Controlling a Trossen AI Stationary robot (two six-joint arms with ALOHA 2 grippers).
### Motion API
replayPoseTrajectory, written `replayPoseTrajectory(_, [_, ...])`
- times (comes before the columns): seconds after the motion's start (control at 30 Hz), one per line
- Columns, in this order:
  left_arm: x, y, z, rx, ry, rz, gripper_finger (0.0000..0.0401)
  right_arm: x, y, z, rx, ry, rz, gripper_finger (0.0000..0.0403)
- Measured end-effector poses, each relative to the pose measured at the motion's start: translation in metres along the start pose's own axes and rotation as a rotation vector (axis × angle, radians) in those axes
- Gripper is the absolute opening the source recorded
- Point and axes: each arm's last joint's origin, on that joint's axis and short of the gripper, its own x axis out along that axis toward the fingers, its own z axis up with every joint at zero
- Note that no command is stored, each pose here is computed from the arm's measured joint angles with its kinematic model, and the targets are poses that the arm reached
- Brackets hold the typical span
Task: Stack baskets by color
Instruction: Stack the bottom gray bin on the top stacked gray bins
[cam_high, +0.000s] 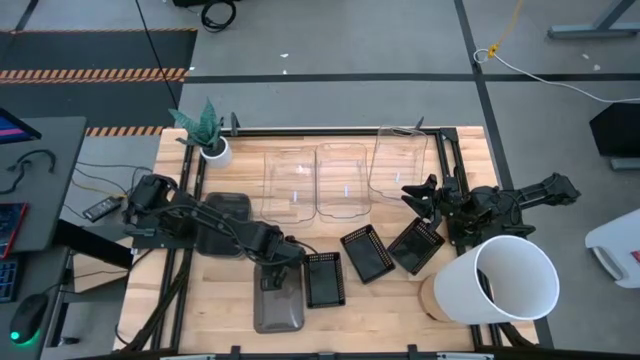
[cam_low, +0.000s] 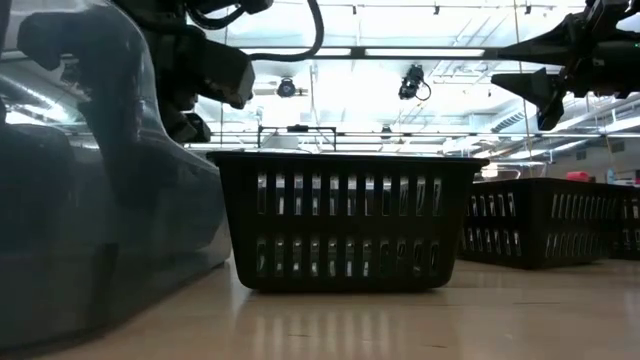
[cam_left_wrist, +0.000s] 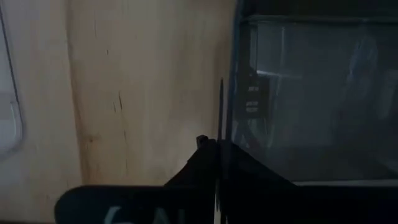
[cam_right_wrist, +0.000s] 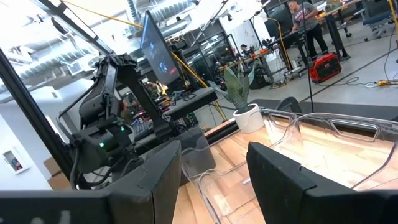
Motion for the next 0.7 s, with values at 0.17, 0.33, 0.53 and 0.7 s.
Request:
replayPoseTrajectory(0.17, [-0.022,-0.002,-0.002,0.039,0.054,-0.046,0.0006,0.000,0.000,0.000,0.000,0.000,0.000,0.0188])
replayPoseTrajectory(0.33, [-0.061,0.001,0.000,0.089,0.068,-0.129,0.0004,0.000,0.000,0.000,0.000,0.000,0.000,0.0188])
replayPoseTrajectory(0.53, [-0.101,0.016,-0.017,0.140,0.123,-0.123,0.0004,0.000,0.000,0.000,0.000,0.000,0.000,0.0188])
replayPoseTrajectory(0.7, [-0.131,0.039,-0.039,0.135,0.122,-0.039,0.0004,0.000,0.000,0.000,0.000,0.000,0.000,0.0188])
